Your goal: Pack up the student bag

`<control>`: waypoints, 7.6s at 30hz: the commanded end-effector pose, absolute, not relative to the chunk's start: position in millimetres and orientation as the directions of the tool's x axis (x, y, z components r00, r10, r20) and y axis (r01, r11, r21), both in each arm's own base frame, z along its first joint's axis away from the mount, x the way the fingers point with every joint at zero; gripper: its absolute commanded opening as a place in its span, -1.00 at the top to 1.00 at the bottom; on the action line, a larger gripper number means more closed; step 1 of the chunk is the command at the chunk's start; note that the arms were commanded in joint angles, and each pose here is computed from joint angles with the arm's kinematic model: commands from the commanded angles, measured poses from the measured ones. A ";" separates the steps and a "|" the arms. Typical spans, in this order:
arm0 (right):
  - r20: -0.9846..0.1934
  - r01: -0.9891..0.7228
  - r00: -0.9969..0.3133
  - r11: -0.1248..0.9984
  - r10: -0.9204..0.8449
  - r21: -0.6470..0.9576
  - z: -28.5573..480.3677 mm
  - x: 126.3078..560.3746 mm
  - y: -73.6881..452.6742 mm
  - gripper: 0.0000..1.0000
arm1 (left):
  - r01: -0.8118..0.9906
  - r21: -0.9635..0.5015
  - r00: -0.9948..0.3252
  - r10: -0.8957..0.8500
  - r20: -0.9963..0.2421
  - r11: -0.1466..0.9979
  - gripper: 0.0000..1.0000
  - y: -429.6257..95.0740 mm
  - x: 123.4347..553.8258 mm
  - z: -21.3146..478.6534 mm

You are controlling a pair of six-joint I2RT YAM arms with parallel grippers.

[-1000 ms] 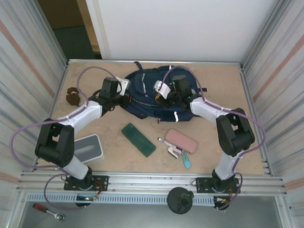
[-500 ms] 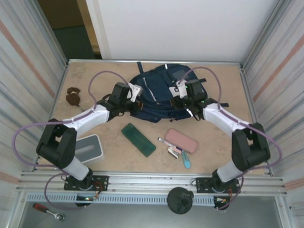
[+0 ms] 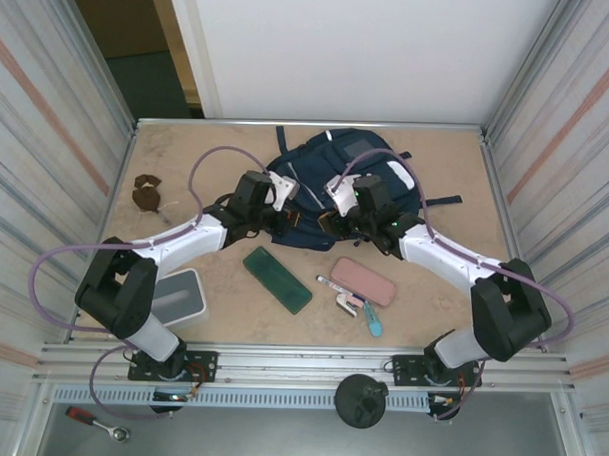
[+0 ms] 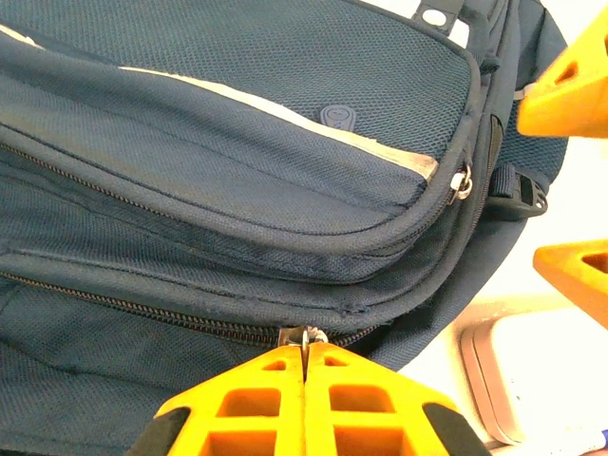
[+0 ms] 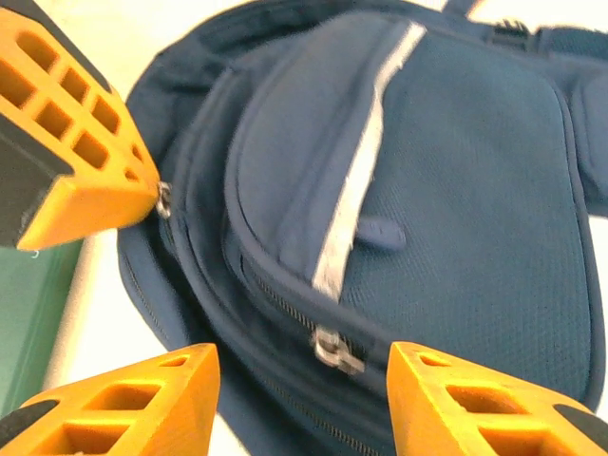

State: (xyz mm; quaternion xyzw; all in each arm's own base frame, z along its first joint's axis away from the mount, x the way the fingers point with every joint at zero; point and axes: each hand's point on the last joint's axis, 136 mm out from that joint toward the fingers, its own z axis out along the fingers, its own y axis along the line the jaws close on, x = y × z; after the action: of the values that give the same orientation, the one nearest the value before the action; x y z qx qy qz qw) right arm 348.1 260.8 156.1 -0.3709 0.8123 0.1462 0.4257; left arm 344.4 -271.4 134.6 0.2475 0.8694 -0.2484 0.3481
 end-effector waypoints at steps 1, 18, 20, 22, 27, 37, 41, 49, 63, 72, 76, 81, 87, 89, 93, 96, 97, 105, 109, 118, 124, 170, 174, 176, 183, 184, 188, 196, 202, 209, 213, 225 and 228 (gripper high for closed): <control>-0.814 -0.795 -0.197 0.575 -0.546 -0.193 170.3 359.9 282.2 0.00 | 0.613 -0.300 -0.613 0.201 -0.764 0.731 1.00 -275.7 347.4 149.7; -0.785 -0.882 -0.157 0.443 -0.599 -0.161 140.2 367.2 311.4 -0.02 | 0.604 -0.314 -0.624 0.190 -0.758 0.733 1.00 -272.5 346.1 146.1; -0.768 -0.876 -0.162 0.448 -0.619 -0.176 134.4 372.4 310.1 -0.02 | 0.603 -0.313 -0.623 0.189 -0.759 0.734 1.00 -271.4 346.5 146.0; -0.757 -0.866 -0.165 0.460 -0.633 -0.196 130.6 378.8 308.3 0.03 | 0.601 -0.312 -0.624 0.188 -0.759 0.735 1.00 -270.6 346.8 145.6; -0.742 -0.852 -0.160 0.471 -0.651 -0.230 130.4 385.9 304.5 0.36 | 0.595 -0.314 -0.626 0.182 -0.758 0.740 1.00 -267.0 347.9 145.2; -0.752 -0.814 -0.124 0.500 -0.648 -0.297 153.5 379.6 283.6 1.00 | 0.553 -0.292 -0.621 0.152 -0.769 0.781 1.00 -241.4 363.2 154.3; -0.768 -0.814 -0.112 0.501 -0.631 -0.293 162.1 372.9 273.2 1.00 | 0.521 -0.281 -0.623 0.134 -0.770 0.806 1.00 -225.5 375.1 156.1; -0.779 -0.851 -0.143 0.478 -0.611 -0.219 168.7 359.1 252.7 1.00 | 0.433 -0.228 -0.647 0.124 -0.752 0.872 1.00 -189.9 413.2 148.2; -0.768 -0.813 -0.270 0.565 -0.581 -0.141 157.5 365.6 246.6 0.55 | 0.505 -0.282 -0.647 0.142 -0.749 0.816 1.00 -213.8 410.5 146.2; -0.753 -0.807 -0.280 0.571 -0.595 -0.152 150.7 374.4 285.4 0.13 | 0.529 -0.301 -0.636 0.136 -0.760 0.793 1.00 -221.4 400.7 155.1; -0.750 -0.796 -0.289 0.585 -0.595 -0.158 146.1 384.4 300.6 0.07 | 0.532 -0.302 -0.639 0.141 -0.756 0.791 1.00 -223.0 398.4 152.7; -0.739 -0.777 -0.305 0.606 -0.601 -0.172 138.0 402.6 313.2 0.04 | 0.530 -0.306 -0.642 0.138 -0.754 0.791 1.00 -223.3 397.2 149.9; -0.734 -0.755 -0.328 0.632 -0.595 -0.175 131.7 422.1 324.1 0.06 | 0.524 -0.310 -0.646 0.132 -0.752 0.793 1.00 -222.4 396.1 145.8; -0.732 -0.750 -0.334 0.638 -0.593 -0.175 130.0 425.8 326.9 0.12 | 0.521 -0.309 -0.645 0.131 -0.753 0.795 1.00 -221.8 396.2 145.6; -0.731 -0.728 -0.345 0.659 -0.589 -0.188 134.7 433.0 325.0 0.61 | 0.508 -0.307 -0.644 0.118 -0.756 0.805 1.00 -217.7 398.9 147.3; -0.754 -0.742 -0.323 0.648 -0.571 -0.172 149.8 428.6 326.4 0.88 | 0.491 -0.310 -0.644 0.100 -0.759 0.814 1.00 -211.0 403.9 149.2; -0.762 -0.751 -0.313 0.639 -0.567 -0.166 155.0 425.2 327.1 0.92 | 0.487 -0.310 -0.644 0.095 -0.759 0.817 1.00 -208.7 405.4 149.6; -0.841 -0.825 -0.235 0.557 -0.487 -0.092 209.0 384.1 310.6 1.00 | 0.461 -0.289 -0.638 0.087 -0.765 0.839 1.00 -188.8 423.6 151.4; -0.877 -0.858 -0.211 0.512 -0.432 -0.046 230.2 371.3 296.4 1.00 | 0.467 -0.277 -0.635 0.100 -0.766 0.840 1.00 -188.4 431.9 152.4; -0.892 -0.880 -0.217 0.475 -0.396 0.003 239.4 389.3 298.0 1.00 | 0.412 -0.283 -0.632 0.047 -0.774 0.866 1.00 -169.5 446.8 163.5; -0.908 -0.912 -0.152 0.409 -0.391 -0.024 252.4 402.9 339.6 1.00 | 0.359 -0.271 -0.619 0.010 -0.785 0.893 1.00 -146.0 445.1 175.2; -0.942 -0.943 -0.085 0.331 -0.325 -0.029 260.2 413.5 334.2 1.00 | 0.255 -0.280 -0.602 -0.075 -0.795 0.925 1.00 -116.1 468.8 177.6; -0.951 -0.956 -0.044 0.288 -0.307 -0.049 272.5 417.2 363.0 0.99 | 0.207 -0.281 -0.582 -0.113 -0.805 0.937 1.00 -97.1 459.3 186.3; -0.954 -0.959 -0.027 0.276 -0.297 -0.058 278.4 418.9 373.1 0.98 | 0.192 -0.286 -0.571 -0.130 -0.810 0.939 1.00 -90.0 454.3 190.9; -0.964 -0.955 -0.016 0.291 -0.267 -0.065 288.1 424.8 363.0 0.98 | 0.199 -0.280 -0.551 -0.129 -0.825 0.939 1.00 -85.8 447.1 197.0; -0.967 -0.955 -0.018 0.289 -0.255 -0.058 290.4 423.7 359.0 1.00 | 0.196 -0.281 -0.554 -0.130 -0.822 0.939 1.00 -85.2 450.3 194.6; -0.981 -0.964 -0.027 0.264 -0.192 -0.025 301.9 419.1 347.7 1.00 | 0.187 -0.294 -0.581 -0.136 -0.803 0.937 1.00 -86.4 468.3 180.8; -0.989 -0.977 -0.028 0.213 -0.147 -0.004 311.3 419.6 348.8 1.00 | 0.221 -0.351 -0.607 -0.153 -0.780 0.910 1.00 -101.2 504.7 169.9; -0.994 -0.981 -0.019 0.192 -0.110 -0.003 324.7 421.7 349.3 1.00 | 0.220 -0.358 -0.621 -0.153 -0.769 0.907 1.00 -105.1 529.1 156.9; -0.997 -0.983 -0.012 0.184 -0.082 -0.003 336.5 423.4 351.5 1.00 | 0.230 -0.401 -0.649 -0.168 -0.742 0.887 0.98 -114.9 558.2 141.2; -0.997 -0.983 -0.017 0.185 -0.080 0.002 335.6 426.2 352.0 1.00 | 0.226 -0.413 -0.658 -0.174 -0.732 0.882 0.91 -117.2 570.2 133.3; -0.978 -0.868 -0.123 0.496 -0.167 0.025 291.0 482.5 312.6 1.00 | 0.194 -0.329 -0.578 -0.163 -0.800 0.924 0.00 -94.6 545.1 182.6; -0.975 -0.825 -0.156 0.564 -0.156 0.042 289.1 494.2 300.9 1.00 | 0.171 -0.318 -0.559 -0.174 -0.811 0.933 -0.16 -87.0 526.5 195.3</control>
State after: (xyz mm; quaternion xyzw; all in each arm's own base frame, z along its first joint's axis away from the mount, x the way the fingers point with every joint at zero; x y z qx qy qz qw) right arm 471.9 325.7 264.6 -0.3955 0.6869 0.3496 0.4996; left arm 538.1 -100.9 147.7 0.0049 0.8830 -0.2053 0.4221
